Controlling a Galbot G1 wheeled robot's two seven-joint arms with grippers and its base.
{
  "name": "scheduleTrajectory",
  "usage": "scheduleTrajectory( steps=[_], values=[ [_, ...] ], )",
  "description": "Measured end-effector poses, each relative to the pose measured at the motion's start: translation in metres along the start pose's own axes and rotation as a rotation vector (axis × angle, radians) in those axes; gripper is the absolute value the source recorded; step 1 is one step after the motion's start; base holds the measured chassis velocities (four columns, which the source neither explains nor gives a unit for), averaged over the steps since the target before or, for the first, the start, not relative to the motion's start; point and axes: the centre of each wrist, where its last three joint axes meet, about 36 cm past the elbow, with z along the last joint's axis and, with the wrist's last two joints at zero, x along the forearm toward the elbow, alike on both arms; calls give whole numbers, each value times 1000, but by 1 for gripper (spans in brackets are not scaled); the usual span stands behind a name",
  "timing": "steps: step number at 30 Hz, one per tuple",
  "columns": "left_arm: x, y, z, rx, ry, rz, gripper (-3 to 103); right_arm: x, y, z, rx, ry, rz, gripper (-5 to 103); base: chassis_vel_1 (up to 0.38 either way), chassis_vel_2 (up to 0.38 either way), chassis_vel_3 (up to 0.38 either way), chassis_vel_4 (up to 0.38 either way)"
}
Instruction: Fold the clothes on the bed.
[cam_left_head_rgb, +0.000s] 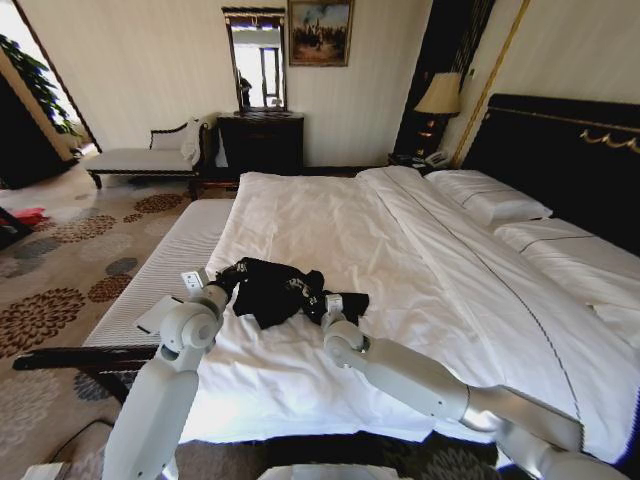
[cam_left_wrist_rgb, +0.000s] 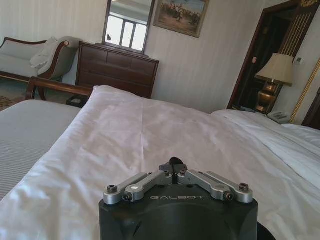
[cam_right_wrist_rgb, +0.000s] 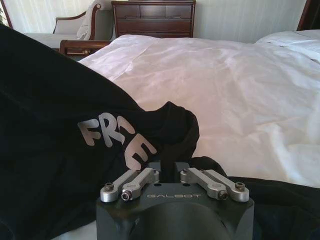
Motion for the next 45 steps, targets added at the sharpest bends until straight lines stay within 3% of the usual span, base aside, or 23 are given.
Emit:
scheduleTrajectory(
  steps=[3, 4, 5, 11, 13, 20, 26, 30, 38, 45],
  values=[
    [0, 0, 0, 0, 0, 0, 0, 1, -1, 1, -2, -5, -7, 13, 0, 0, 0, 0],
    [1, 0, 0, 1, -3, -1, 0, 3, -2, 1, -7, -15, -16, 3, 0, 0, 0, 0],
    [1, 1, -1, 1, -5, -2, 0, 4, -3, 0, -10, -19, -18, 1, 0, 0, 0, 0],
    [7, 5, -7, 7, -28, -9, 0, 8, -9, -9, -60, -94, -56, 0, 0, 0, 0, 0],
    [14, 10, -13, 16, -50, -14, 0, 9, -21, -19, -94, -184, -92, 0, 0, 0, 0, 0],
    [35, 17, -25, 12, -110, -17, 0, 19, -51, -43, -154, -347, -141, 0, 0, 0, 0, 0],
    [60, 20, -41, 6, -193, -7, 0, 34, -80, -64, -168, -521, -184, 0, 0, 0, 0, 0],
    [83, 19, -51, 12, -284, 23, 0, 60, -101, -82, -192, -664, -248, 0, 0, 0, 0, 0],
    [123, 17, -63, 38, -395, 65, 0, 115, -123, -94, -236, -819, -395, 0, 0, 0, 0, 0],
    [156, 23, -76, 49, -468, 85, 0, 163, -153, -106, -204, -948, -533, 0, 0, 0, 0, 0]
  ],
)
